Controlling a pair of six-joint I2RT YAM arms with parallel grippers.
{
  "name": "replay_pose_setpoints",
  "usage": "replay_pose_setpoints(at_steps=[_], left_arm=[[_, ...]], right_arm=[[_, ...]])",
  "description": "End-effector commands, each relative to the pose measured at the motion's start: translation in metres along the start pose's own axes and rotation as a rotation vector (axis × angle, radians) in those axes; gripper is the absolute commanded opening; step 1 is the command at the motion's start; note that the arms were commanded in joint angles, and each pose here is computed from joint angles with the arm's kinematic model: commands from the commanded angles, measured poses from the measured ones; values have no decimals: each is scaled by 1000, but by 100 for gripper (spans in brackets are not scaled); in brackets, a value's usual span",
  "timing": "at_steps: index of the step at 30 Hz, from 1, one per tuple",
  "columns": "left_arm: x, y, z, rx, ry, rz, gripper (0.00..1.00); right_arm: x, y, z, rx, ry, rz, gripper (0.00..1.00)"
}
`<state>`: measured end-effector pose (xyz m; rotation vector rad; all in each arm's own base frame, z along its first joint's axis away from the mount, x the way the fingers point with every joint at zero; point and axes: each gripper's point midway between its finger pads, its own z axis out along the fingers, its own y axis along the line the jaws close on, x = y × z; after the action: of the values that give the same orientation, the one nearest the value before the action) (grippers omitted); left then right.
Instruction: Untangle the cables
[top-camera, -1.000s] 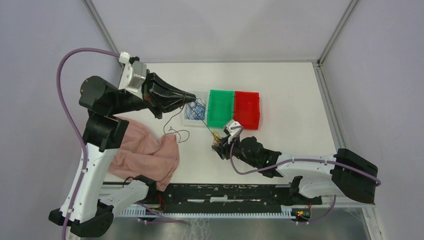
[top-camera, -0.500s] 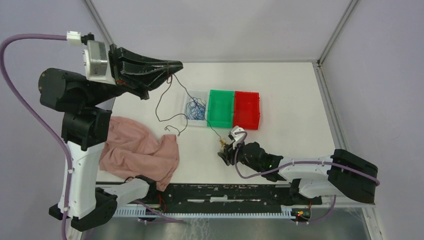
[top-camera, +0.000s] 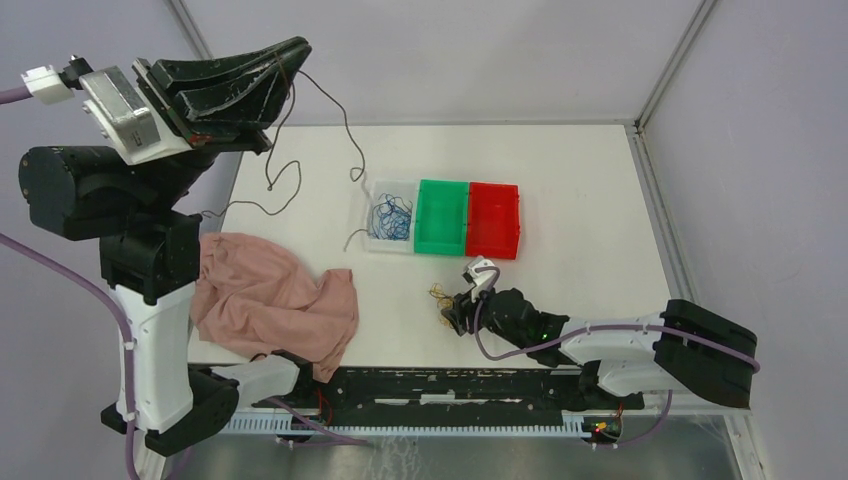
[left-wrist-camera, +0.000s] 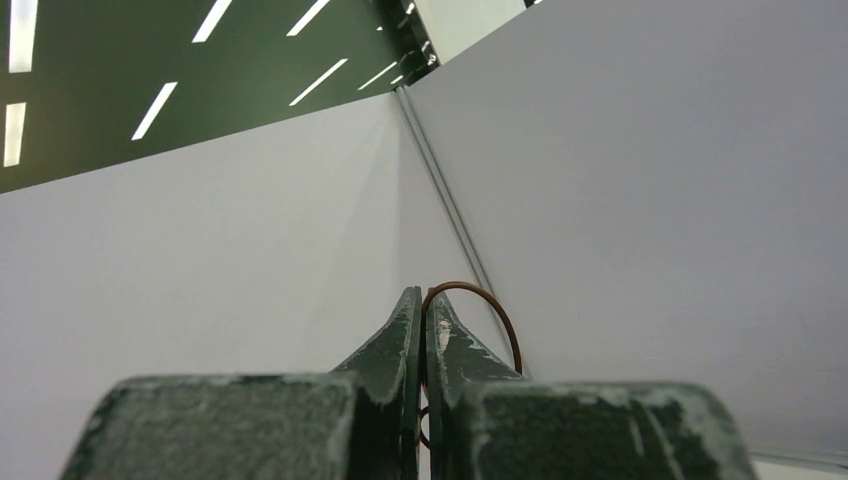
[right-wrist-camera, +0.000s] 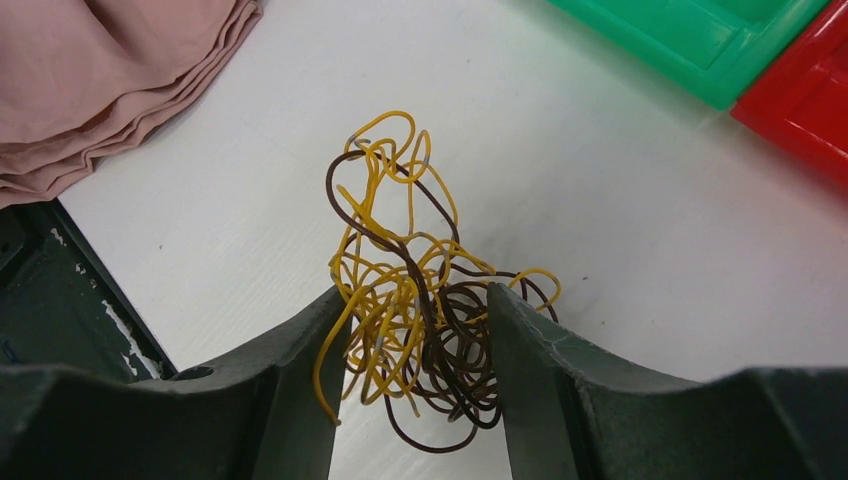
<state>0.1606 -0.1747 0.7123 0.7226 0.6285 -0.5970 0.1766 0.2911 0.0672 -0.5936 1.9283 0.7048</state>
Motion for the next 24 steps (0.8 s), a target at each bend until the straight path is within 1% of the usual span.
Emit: replay_pose_setpoints(at_steps=[1,4,6,12,18,20,24], left_arm=[[14,-9,0,63,24,48,3],[46,-19,-7,103,88,12,3],[76,-26,-13,127,149,-15,3],[154,-45,-33,183,302,-117,3],[230,-55,-52,176,446,-192,3],[246,-56,-54,169,472,-213,3],[266,-57,-53,163,494,-256,3]], right_arm=[[-29,5,-2,-6,-92,41,61],[-43,8,-5,-9,-116,48,68],[-55,9,-10,-8,-140,48,73],[-99,9,-36,7,-227,42,84],[-135,7,-61,27,-293,24,87],[-143,6,-66,35,-304,22,86],[-156,4,-71,59,-327,23,87]])
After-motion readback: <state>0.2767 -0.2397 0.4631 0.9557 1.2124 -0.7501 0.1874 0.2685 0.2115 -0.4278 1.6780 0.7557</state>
